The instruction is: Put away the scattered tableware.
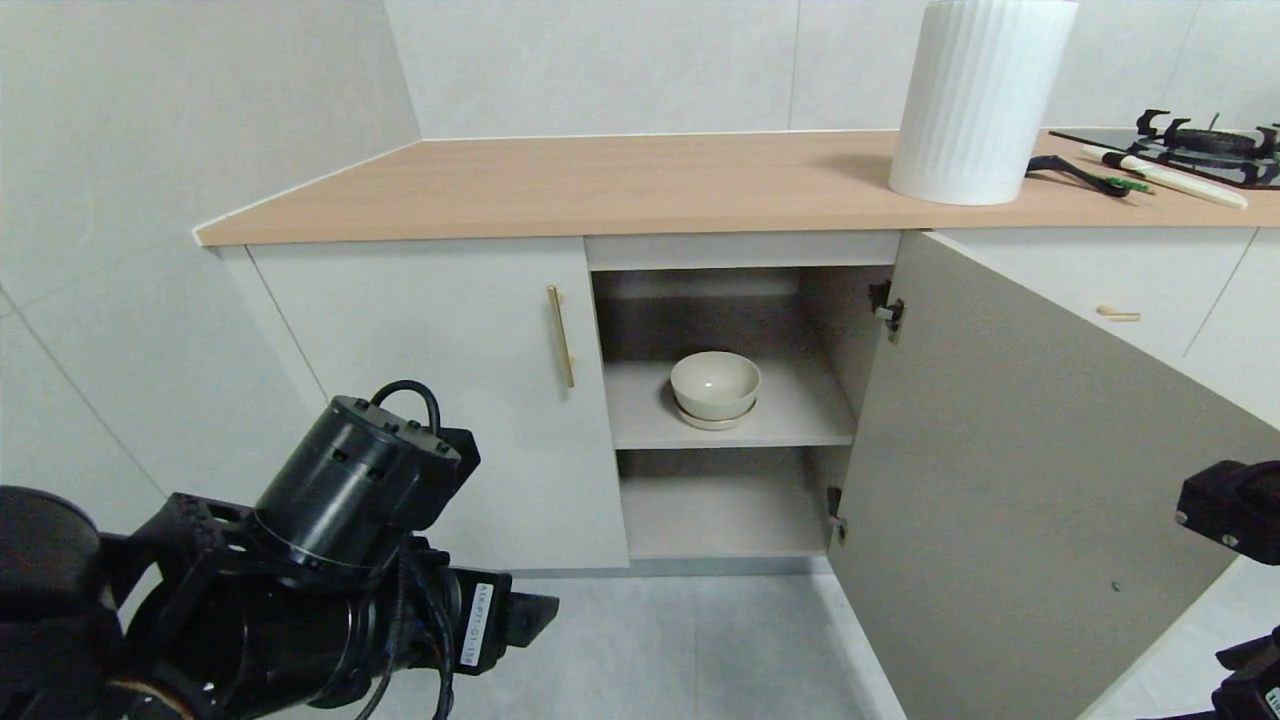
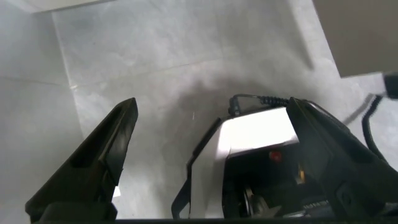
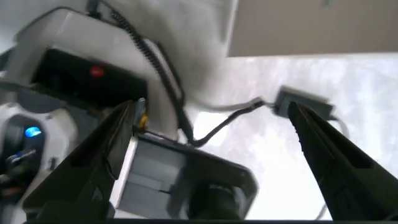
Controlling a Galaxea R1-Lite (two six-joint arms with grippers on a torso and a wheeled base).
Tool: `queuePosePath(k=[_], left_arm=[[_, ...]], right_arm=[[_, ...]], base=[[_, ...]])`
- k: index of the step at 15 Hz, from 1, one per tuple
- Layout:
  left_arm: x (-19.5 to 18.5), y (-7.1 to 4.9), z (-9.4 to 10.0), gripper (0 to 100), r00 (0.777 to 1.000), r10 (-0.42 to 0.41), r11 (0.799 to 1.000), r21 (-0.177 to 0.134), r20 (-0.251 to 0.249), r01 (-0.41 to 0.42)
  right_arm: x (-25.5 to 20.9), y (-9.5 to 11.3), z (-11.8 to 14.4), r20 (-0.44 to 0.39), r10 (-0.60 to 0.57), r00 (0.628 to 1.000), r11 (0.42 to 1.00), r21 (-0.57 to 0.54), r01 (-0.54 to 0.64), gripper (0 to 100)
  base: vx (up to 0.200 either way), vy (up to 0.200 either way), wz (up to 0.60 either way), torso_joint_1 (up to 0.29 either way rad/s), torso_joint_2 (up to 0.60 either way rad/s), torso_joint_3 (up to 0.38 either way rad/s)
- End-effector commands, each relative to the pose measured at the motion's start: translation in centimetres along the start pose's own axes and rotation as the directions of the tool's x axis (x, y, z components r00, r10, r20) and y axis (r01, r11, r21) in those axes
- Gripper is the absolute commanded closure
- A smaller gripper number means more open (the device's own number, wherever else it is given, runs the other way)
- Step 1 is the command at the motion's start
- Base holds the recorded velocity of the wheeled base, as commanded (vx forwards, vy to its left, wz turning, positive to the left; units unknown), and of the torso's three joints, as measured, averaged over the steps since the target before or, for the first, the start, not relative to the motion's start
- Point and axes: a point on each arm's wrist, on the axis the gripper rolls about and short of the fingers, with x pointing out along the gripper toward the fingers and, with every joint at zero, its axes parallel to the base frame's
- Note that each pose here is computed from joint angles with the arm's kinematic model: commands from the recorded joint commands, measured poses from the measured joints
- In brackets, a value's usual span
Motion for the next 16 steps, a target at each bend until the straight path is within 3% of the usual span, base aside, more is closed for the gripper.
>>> queuePosePath(k=[1, 8, 11, 16], left_arm=[[0.0, 0.0, 0.0, 0, 1.000, -0.001, 1.000, 0.000, 0.001, 0.001], [0.0, 0.0, 0.0, 0, 1.000, -0.002, 1.000, 0.000, -0.001, 0.002], [-0.1, 0.0, 0.0, 0, 1.000, -0.003, 1.000, 0.001, 0.001, 0.003], [-0.1, 0.0, 0.0, 0, 1.000, -0.006, 1.000, -0.001, -0.001, 0.006]], right_arm=[[-0.5, -0.3, -0.2, 0.029, -0.026, 0.999, 1.000, 0.012, 0.026, 0], [-1.4, -3.3, 0.2, 0.057, -0.197, 0.979, 0.974, 0.121, 0.189, 0], [-1.9, -5.9, 0.1, 0.026, -0.311, 0.950, 0.937, 0.177, 0.302, 0], [-1.6, -8.3, 0.5, 0.012, -0.402, 0.916, 0.887, 0.252, 0.386, 0]], base=[[0.000, 0.000, 0.00, 0.000, 0.00, 0.000], [0.000, 0.000, 0.00, 0.000, 0.00, 0.000], [0.000, 0.000, 0.00, 0.000, 0.00, 0.000], [0.000, 0.000, 0.00, 0.000, 0.00, 0.000]])
